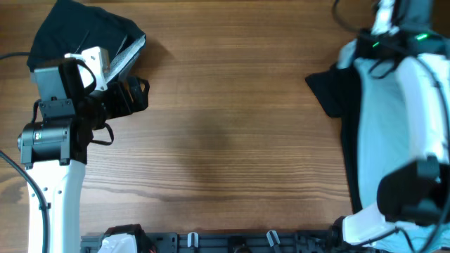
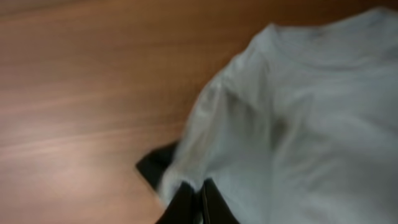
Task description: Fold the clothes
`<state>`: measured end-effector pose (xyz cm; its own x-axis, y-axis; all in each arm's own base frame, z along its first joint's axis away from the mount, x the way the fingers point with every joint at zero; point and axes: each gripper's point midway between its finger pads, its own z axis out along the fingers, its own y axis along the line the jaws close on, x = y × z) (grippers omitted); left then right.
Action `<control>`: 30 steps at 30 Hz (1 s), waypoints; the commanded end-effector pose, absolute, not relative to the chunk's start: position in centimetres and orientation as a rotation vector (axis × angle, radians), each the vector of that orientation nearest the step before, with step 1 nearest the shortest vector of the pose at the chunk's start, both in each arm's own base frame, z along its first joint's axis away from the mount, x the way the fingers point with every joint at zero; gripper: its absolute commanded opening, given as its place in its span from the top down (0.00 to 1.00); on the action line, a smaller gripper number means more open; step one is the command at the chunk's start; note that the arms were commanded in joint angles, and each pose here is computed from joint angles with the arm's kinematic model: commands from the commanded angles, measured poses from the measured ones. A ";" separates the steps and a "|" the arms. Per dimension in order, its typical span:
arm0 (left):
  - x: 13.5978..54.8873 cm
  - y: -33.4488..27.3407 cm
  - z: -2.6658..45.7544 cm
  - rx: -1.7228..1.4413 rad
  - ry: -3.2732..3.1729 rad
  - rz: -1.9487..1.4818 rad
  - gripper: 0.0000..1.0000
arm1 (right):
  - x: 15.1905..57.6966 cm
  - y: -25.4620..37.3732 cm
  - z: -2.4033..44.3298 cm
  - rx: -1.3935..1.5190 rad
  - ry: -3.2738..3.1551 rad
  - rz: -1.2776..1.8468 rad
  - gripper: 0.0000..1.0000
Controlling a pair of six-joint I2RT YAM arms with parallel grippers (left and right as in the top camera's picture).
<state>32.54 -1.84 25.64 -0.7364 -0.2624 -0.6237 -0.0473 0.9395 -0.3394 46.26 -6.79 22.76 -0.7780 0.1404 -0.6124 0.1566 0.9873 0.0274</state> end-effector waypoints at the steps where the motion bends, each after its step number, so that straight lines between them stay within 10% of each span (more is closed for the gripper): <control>1: 32.8 -1.9 27.3 -0.205 2.323 -0.403 0.02 | 44.6 -3.9 37.2 0.078 2.194 0.025 0.96; 5: 32.8 -0.5 30.0 -0.129 2.224 -0.255 0.00 | 40.7 7.6 43.1 -0.306 2.088 0.207 0.96; 9: 31.6 2.0 34.1 -0.196 2.105 -0.083 0.00 | 33.9 23.9 39.1 -0.790 2.153 0.452 0.92; 14: 29.0 4.0 38.9 -0.257 1.955 0.054 0.00 | 23.0 37.1 35.6 -1.257 2.064 0.553 0.51; 19: 29.8 0.3 38.3 -0.111 1.990 -0.154 0.00 | 29.0 30.3 40.8 -0.755 2.069 0.357 0.20; 30: 40.2 -17.8 13.1 0.605 2.557 -0.450 0.00 | 33.6 12.0 43.9 0.003 2.176 0.328 0.16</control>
<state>39.54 -14.82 16.75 -0.8073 0.2385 -0.5398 0.3987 0.8948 -0.2010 33.27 12.50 44.85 -0.5480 0.0759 -0.8330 -0.1579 0.9686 0.1921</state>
